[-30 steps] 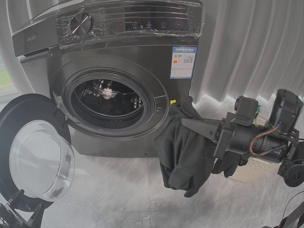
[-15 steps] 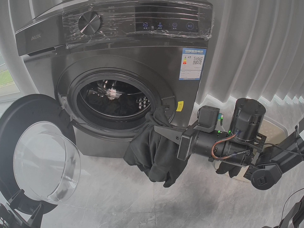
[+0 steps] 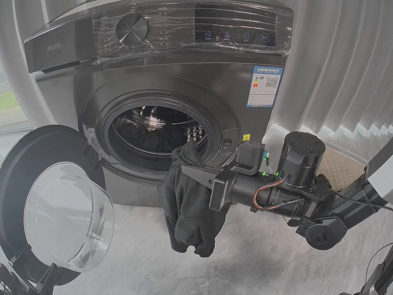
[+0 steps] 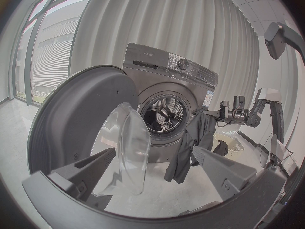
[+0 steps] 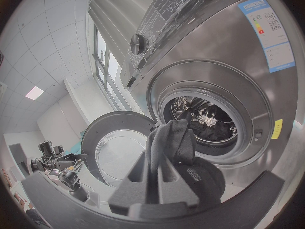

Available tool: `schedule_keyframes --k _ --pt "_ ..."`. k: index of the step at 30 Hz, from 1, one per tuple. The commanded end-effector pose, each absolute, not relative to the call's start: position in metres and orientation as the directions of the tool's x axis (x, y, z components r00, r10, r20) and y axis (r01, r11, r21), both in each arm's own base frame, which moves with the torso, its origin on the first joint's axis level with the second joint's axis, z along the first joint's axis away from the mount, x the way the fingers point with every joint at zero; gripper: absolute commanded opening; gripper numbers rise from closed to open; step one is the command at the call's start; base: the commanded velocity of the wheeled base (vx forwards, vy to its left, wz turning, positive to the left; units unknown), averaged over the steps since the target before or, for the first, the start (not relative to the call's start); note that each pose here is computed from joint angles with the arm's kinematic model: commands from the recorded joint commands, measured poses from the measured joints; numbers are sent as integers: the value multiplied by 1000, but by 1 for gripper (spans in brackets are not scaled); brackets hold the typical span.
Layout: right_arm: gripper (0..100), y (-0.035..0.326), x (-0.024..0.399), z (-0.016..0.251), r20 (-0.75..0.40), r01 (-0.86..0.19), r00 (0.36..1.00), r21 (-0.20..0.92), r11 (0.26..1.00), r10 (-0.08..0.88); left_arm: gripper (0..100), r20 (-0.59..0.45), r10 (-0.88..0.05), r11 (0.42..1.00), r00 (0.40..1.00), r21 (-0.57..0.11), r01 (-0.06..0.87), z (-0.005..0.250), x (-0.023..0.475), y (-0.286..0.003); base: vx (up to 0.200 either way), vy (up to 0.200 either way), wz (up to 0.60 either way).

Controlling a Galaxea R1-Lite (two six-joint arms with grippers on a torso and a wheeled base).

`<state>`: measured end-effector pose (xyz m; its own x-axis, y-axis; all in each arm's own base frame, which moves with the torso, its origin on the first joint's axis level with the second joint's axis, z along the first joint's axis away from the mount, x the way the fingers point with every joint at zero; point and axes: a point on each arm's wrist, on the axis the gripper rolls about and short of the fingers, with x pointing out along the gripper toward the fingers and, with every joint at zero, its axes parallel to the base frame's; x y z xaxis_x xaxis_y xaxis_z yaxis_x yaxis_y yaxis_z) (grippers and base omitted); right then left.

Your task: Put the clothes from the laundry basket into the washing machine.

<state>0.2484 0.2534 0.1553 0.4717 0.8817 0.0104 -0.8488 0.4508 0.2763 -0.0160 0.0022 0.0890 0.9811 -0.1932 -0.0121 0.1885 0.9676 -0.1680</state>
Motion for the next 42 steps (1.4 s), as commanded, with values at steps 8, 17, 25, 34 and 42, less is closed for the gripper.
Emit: schedule_keyframes --k 8,17,25,34,42 --pt "0 267 251 150 37 -846 480 285 452 876 100 -29 -195 968 980 -169 187 85 -15 2 0 0 0" --pt "0 256 237 157 37 -847 479 281 451 877 100 -25 -207 966 978 -166 200 85 -15 2 0 0 0" --pt "0 248 200 172 73 -892 396 266 365 915 100 -38 -332 939 942 -104 327 85 -16 -1 0 0 0" --pt "0 215 176 214 196 -917 372 231 326 907 100 -49 -501 866 864 -42 499 145 -3 -7 0 0 0" --pt "0 204 163 226 229 -915 373 249 316 899 100 -161 -660 750 734 -74 657 184 49 -24 0 0 0"
